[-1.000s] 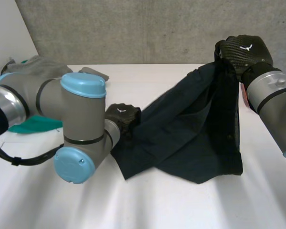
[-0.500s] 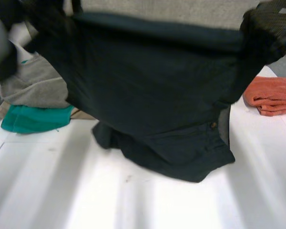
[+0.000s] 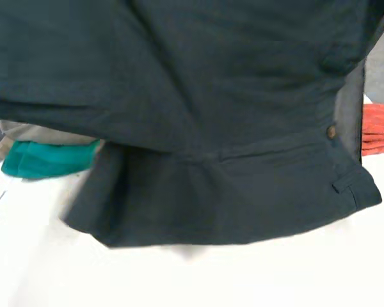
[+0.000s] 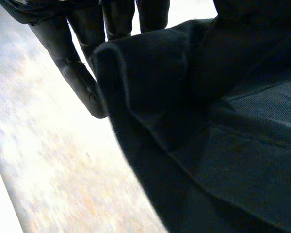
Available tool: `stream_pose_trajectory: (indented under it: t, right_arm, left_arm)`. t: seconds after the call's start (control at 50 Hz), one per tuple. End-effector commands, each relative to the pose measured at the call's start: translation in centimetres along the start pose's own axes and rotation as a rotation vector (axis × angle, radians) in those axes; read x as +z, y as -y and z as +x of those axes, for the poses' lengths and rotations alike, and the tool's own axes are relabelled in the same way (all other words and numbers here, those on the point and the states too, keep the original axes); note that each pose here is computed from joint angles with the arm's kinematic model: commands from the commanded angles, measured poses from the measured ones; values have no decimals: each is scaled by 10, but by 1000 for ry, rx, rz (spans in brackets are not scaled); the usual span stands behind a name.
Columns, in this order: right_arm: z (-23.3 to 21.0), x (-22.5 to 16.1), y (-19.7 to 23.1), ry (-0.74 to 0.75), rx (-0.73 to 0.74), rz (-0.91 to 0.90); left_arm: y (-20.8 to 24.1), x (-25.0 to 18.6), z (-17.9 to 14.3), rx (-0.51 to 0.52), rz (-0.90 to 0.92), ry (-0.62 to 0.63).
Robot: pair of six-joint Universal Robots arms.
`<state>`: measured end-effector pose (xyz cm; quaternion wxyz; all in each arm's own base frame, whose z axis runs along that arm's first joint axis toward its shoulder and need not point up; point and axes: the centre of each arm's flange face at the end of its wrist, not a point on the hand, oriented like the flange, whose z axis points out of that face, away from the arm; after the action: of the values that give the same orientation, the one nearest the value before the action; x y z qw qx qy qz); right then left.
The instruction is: Fold the laundry.
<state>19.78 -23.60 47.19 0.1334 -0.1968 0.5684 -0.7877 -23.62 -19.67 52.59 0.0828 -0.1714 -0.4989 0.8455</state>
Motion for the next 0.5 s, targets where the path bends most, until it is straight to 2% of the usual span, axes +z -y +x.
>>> stream_pose_trajectory:
  t: [0.02, 0.16, 0.24, 0.3, 0.42, 0.46, 0.5]
  right_arm:
    - [-23, 37, -93, 41, -91, -245]
    - [-38, 67, -198, 57, -193, -459]
    - [-53, 80, -236, 44, -263, -483]
    - [-52, 94, -249, -24, -298, -429]
    - [-42, 132, -260, -259, -315, -137]
    - [-48, 138, -270, -258, -340, -96]
    - [-54, 137, -277, -226, -383, -127]
  left_arm:
    - [-118, 54, 27, 31, -189, -50]
    - [-228, 77, 61, 109, -305, -165]
    - [-273, 90, 72, 124, -289, -164]
    - [-287, 100, 73, 126, -242, -135]
    - [-281, 128, 65, 118, -38, -30]
    - [-282, 130, 66, 101, -24, -24]
    - [-283, 127, 70, 95, -39, -28]
